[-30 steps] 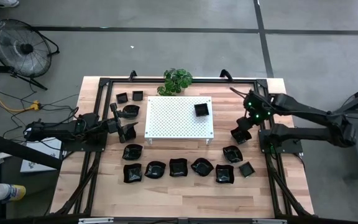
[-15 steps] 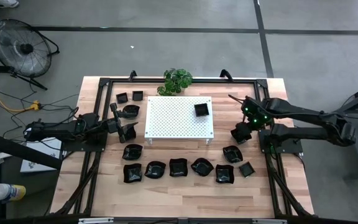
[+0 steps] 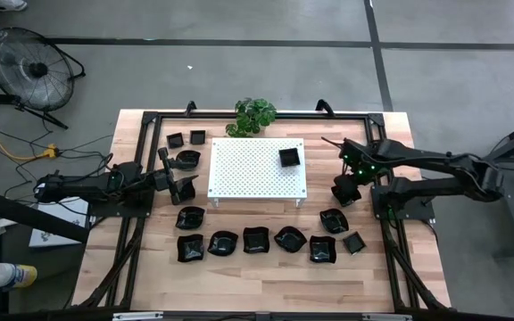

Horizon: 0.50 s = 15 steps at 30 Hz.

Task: Pick & Place Mini shaped plates
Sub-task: Put the distorted square plate on the shelf

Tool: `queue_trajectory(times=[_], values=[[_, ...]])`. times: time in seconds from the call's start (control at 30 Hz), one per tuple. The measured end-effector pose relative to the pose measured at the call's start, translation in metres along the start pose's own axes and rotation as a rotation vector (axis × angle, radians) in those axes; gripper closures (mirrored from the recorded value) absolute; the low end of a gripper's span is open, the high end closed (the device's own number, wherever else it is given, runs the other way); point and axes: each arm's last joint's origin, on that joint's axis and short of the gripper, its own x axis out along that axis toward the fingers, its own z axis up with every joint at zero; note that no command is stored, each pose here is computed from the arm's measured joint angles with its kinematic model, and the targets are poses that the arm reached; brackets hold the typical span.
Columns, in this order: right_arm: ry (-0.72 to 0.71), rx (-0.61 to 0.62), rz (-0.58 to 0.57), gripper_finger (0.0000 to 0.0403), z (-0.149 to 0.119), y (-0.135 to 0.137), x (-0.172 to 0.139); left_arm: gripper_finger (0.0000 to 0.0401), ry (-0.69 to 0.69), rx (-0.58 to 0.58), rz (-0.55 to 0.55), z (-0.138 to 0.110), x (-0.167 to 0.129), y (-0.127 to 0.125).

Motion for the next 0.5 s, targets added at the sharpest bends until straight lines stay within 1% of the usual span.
queue_trajectory(times=[0.2,0.3,0.4,0.5], values=[[-0.008,-0.009,0.006,0.0248,0.001,0.001,-0.001,0.0226,0.000,0.000,0.000,0.000,0.000,0.000],[-0.026,-0.048,0.025,0.0246,0.004,0.005,-0.008,0.0226,0.000,0.000,0.000,0.000,0.000,0.000],[-0.041,-0.122,0.062,0.0245,0.008,0.010,-0.017,0.0226,0.000,0.000,0.000,0.000,0.000,0.000],[-0.053,-0.261,0.097,0.0248,0.011,0.014,-0.025,0.0226,0.000,0.000,0.000,0.000,0.000,0.000]])
